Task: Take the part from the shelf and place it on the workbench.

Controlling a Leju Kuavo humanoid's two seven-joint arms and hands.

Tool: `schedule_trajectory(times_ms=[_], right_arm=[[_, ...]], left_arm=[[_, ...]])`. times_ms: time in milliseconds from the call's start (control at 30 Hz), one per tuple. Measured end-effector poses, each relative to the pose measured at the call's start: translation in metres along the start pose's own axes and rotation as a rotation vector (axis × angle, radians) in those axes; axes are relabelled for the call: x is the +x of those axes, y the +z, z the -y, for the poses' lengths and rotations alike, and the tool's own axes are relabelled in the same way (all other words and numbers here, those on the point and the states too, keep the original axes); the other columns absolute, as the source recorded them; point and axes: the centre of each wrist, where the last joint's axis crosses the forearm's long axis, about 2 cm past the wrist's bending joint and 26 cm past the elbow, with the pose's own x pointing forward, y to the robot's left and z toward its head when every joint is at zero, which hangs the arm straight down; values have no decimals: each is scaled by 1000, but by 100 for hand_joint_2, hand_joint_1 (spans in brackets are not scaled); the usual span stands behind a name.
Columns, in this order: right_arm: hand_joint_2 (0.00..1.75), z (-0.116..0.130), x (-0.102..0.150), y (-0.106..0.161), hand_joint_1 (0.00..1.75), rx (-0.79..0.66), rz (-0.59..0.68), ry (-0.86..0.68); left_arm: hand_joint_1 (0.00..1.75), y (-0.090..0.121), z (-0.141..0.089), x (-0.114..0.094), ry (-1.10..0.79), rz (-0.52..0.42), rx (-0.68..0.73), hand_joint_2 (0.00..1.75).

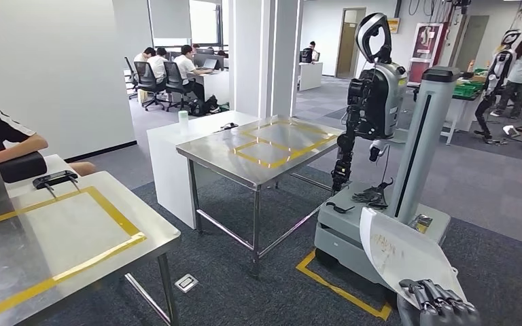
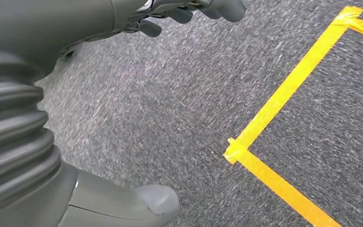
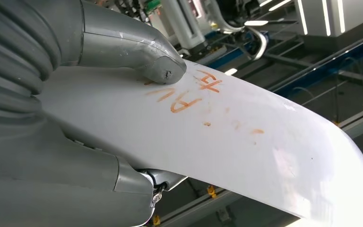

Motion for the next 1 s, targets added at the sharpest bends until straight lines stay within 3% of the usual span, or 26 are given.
schedule_trajectory(times_ms=[1000], right_arm=[[175,5,0,14,175,18,2,7]], left_arm=[[0,-1,1,5,-11,11,-16,175]])
